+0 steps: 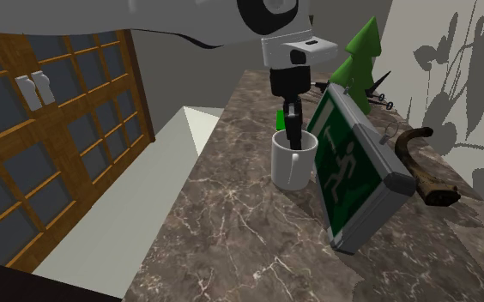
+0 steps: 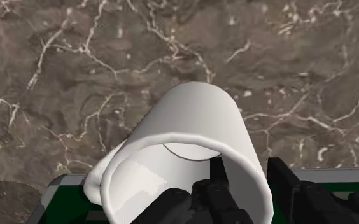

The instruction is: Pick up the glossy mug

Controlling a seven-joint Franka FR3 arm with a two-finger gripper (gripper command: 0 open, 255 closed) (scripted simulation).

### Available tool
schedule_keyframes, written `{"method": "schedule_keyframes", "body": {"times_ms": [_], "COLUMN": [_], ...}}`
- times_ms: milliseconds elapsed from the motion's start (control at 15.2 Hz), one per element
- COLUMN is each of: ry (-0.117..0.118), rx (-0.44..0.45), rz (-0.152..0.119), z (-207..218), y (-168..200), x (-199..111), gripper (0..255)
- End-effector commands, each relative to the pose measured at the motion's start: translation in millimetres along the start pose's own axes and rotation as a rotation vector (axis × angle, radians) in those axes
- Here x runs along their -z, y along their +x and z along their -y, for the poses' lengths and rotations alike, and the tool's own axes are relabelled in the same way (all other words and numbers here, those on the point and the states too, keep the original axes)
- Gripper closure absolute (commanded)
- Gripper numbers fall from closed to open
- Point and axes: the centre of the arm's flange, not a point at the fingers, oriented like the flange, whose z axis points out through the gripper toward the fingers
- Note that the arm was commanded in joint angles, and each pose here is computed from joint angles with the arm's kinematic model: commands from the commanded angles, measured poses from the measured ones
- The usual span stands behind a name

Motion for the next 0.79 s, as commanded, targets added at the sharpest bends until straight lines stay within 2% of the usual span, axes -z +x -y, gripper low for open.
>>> {"method": "schedule_keyframes", "body": {"times_ms": [0,462,726], "ry": [0.0,0.0,0.0], "rx": [0.0,0.0,0.0], "rz": [0.0,0.0,0.0], "z": [-0.1,0.3,-1.3], "y": [-0.4,0.2,4.5], "x": [-0.5,-0.6,20.0], "gripper": [255,255,255]}}
